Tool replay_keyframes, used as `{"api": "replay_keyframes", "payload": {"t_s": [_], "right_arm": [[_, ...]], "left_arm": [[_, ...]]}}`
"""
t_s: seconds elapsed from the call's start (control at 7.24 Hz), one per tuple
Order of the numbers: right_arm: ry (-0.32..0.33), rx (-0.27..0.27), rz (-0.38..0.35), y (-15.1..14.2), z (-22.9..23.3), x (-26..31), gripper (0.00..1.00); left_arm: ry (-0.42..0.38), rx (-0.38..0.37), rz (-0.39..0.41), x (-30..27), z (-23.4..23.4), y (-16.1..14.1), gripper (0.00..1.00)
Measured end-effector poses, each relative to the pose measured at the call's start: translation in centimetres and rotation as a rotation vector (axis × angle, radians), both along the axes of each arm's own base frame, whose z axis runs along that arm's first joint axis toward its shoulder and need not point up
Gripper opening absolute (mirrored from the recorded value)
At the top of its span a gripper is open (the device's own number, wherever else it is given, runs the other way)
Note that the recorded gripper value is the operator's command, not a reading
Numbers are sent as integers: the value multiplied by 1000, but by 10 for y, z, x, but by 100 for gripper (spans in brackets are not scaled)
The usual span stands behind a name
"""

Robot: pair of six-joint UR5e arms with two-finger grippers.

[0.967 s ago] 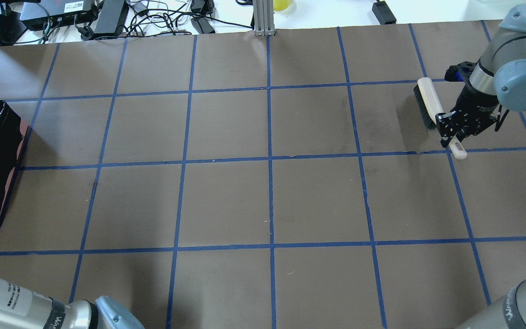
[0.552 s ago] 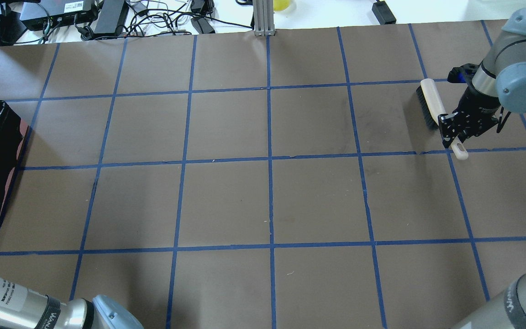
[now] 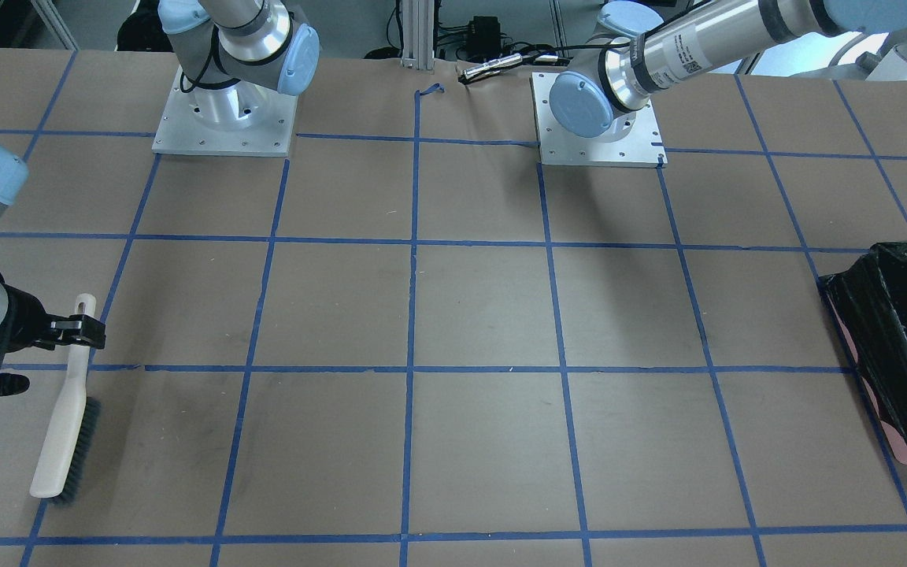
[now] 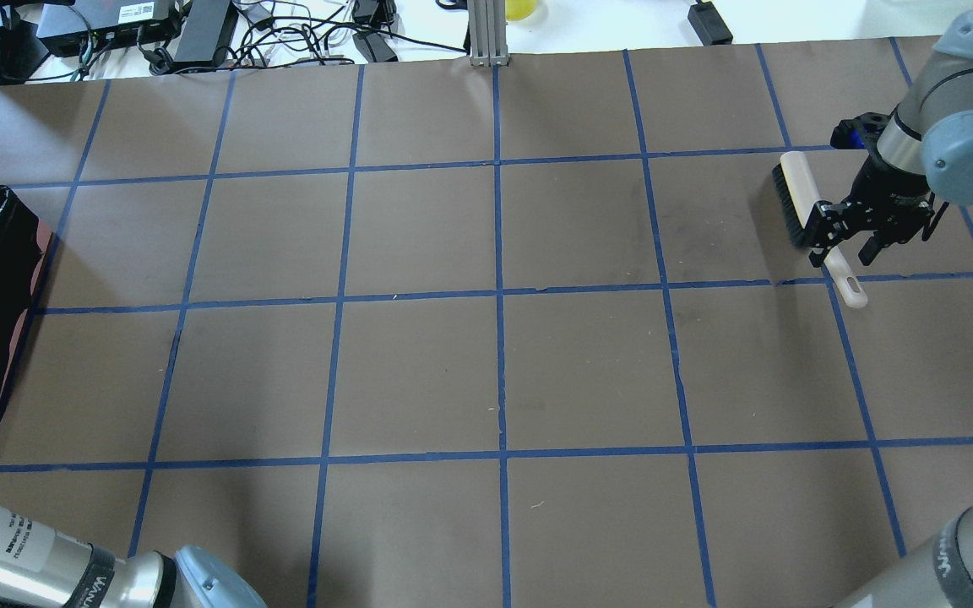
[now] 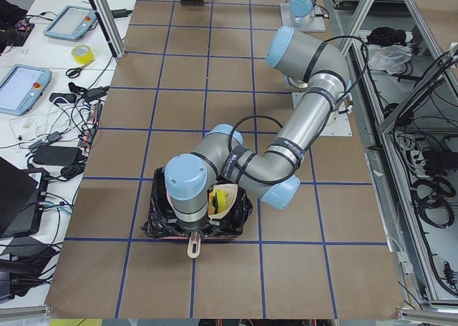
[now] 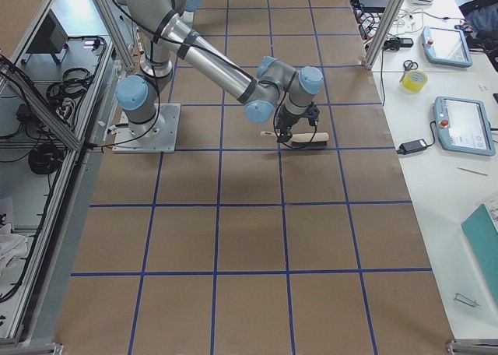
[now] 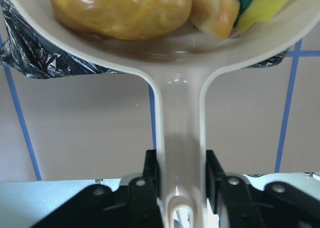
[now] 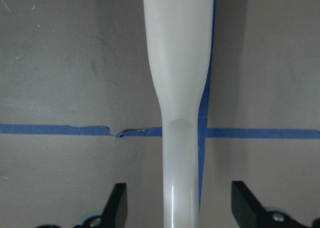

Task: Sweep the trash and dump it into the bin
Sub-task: 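Hold dustpan inverted over bin with left gripper while right gripper releases brush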

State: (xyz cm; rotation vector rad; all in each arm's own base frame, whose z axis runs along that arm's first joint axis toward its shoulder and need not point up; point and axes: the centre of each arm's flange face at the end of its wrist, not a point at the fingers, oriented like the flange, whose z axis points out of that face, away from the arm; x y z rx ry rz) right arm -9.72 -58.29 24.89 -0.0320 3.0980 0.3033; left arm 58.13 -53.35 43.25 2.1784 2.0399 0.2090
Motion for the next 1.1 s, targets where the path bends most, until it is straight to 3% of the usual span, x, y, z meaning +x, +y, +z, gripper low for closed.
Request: {"api": "replay_keyframes", "payload": {"t_s": [0.41,0.69,1.1], "right_arm": [[18,-48,6,39,107,16,100],[23,-59,-1,69,182,28,100],[28,-76,-5,74,214,31,100]], "left_arm": [[-132,10,-41,-32,23,-30,0],[-176,5,-48,-38,25,-36,0],[-255,-33,-81,-41,18,-36,0]]}}
